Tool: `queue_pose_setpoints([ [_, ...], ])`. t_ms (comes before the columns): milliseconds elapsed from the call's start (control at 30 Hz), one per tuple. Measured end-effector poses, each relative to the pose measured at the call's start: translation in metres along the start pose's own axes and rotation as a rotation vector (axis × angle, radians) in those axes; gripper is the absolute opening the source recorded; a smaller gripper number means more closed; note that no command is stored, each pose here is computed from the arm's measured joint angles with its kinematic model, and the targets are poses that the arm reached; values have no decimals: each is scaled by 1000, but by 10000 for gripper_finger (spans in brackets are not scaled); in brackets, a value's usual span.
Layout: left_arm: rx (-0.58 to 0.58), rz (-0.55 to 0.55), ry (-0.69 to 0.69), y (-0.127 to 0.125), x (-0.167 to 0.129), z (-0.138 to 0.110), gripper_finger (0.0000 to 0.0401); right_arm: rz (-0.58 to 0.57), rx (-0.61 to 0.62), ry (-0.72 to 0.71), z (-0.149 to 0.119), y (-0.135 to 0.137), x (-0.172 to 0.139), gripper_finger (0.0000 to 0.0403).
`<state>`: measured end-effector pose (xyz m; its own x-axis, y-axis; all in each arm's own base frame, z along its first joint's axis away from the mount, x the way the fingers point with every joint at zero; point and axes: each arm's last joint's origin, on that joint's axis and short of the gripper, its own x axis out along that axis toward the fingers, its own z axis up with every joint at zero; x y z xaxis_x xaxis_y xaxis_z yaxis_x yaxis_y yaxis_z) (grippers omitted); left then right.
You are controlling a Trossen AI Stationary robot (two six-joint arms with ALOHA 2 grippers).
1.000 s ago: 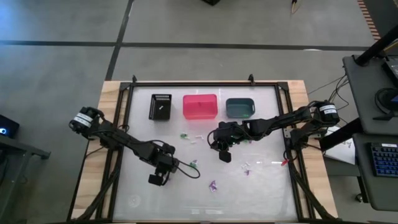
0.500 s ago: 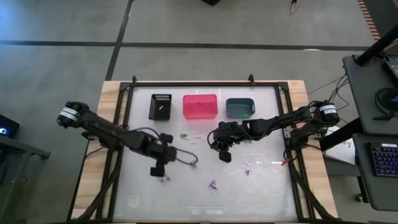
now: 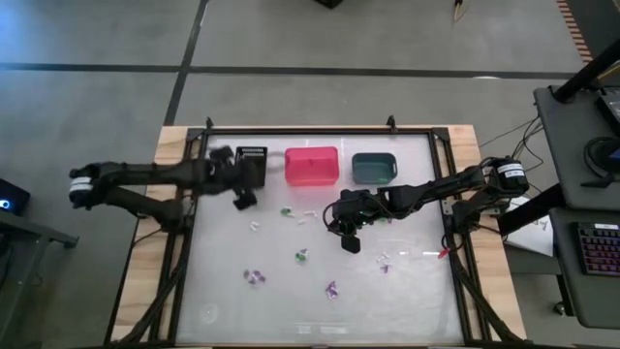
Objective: Sort Halloween decoration
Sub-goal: Put the white bone toy into the black bin
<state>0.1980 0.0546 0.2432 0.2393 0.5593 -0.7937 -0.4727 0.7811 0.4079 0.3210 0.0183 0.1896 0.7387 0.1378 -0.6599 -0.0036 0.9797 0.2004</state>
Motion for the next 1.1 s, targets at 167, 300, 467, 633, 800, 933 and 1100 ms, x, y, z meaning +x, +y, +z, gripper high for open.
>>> queue_pose_setpoints([
  [167, -35, 15, 101, 40, 35, 4, 0, -1, 3, 0, 0, 0, 0, 43],
  [300, -69, 6, 127, 60, 55, 5, 0, -1, 7, 0, 0, 0, 0, 43],
  [467, -92, -29, 92, 59, 57, 9, 0, -1, 42, 0, 0, 0, 0, 43],
  [633, -154, -205, -99, 47, 38, 23, 0, -18, 79, -2, 4, -6, -2, 43],
  [800, -177, -338, -326, 30, 9, 37, 0, -110, 72, 10, 13, -9, -6, 43],
  [933, -170, -411, -482, 12, -11, 44, 0, -169, 72, 57, 21, -9, -11, 43],
  [1100, -116, -508, -617, -15, -31, 51, 0, -161, -4, 38, 28, -7, -12, 43],
])
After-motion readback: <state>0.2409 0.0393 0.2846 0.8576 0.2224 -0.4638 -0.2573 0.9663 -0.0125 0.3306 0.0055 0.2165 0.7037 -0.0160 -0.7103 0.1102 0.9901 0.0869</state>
